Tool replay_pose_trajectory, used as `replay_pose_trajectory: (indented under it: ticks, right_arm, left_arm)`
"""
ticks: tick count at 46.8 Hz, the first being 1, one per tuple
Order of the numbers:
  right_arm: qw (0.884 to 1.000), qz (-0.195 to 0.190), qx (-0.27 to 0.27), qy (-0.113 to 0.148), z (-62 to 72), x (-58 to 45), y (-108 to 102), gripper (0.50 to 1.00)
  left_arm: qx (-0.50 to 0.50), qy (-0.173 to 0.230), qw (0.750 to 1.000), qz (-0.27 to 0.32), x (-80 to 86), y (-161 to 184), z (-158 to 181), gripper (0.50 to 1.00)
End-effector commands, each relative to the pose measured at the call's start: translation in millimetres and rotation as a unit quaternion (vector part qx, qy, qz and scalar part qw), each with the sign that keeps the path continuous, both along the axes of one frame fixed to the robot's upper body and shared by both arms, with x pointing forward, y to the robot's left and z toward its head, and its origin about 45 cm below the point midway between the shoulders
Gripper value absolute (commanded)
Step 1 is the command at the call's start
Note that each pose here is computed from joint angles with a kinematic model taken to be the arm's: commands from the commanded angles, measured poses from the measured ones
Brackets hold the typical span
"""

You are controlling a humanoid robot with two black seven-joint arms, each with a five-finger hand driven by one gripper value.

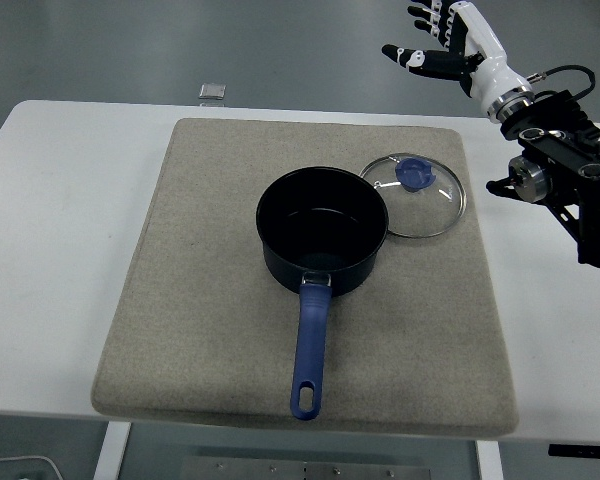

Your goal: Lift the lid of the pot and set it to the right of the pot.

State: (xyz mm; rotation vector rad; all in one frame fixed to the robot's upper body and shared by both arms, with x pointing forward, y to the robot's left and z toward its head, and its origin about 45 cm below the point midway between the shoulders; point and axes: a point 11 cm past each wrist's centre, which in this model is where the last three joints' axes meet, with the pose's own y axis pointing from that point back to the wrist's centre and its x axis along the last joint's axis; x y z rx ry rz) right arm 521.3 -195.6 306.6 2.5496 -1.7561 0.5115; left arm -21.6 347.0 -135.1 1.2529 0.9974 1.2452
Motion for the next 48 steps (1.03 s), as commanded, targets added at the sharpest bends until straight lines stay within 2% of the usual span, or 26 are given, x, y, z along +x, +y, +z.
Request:
replay_pose_trajectory:
  ticks: [1, 6, 8, 11, 14, 21, 48]
  right_arm:
    - [1.000, -0.019, 0.001, 0.002, -4.5, 0.6, -7, 0.907]
    - [0.999, -0.041, 0.019, 0.013, -7.4, 2.8, -13, 0.905]
    - [0.998, -0.049, 0.038, 0.028, -9.3, 3.7, -16, 0.907]
    - [0.994, -0.066, 0.060, 0.064, -16.9, 5.2, -19, 0.907]
    - [0.992, -0.075, 0.065, 0.079, -22.1, 5.2, -21, 0.907]
    - [0.991, -0.082, 0.060, 0.086, -32.9, 1.8, -24, 0.907]
    - [0.991, -0.081, 0.064, 0.086, -32.3, 1.9, -24, 0.907]
  left_arm:
    - [0.000, 0.000, 1.000, 0.001, 0.0, 0, 0, 1.000]
    - [0.000, 0.000, 1.000, 0.001, 0.0, 0, 0, 1.000]
    - [0.000, 0.000, 1.000, 0.001, 0.0, 0, 0, 1.000]
    - [0.000, 0.000, 1.000, 0.001, 0.0, 0, 0, 1.000]
    - [0.000, 0.000, 1.000, 0.000, 0.0, 0, 0, 1.000]
    - [0.001, 0.000, 1.000, 0.001, 0.0, 1, 0, 1.000]
    - [0.000, 0.000, 1.000, 0.000, 0.0, 0, 0, 1.000]
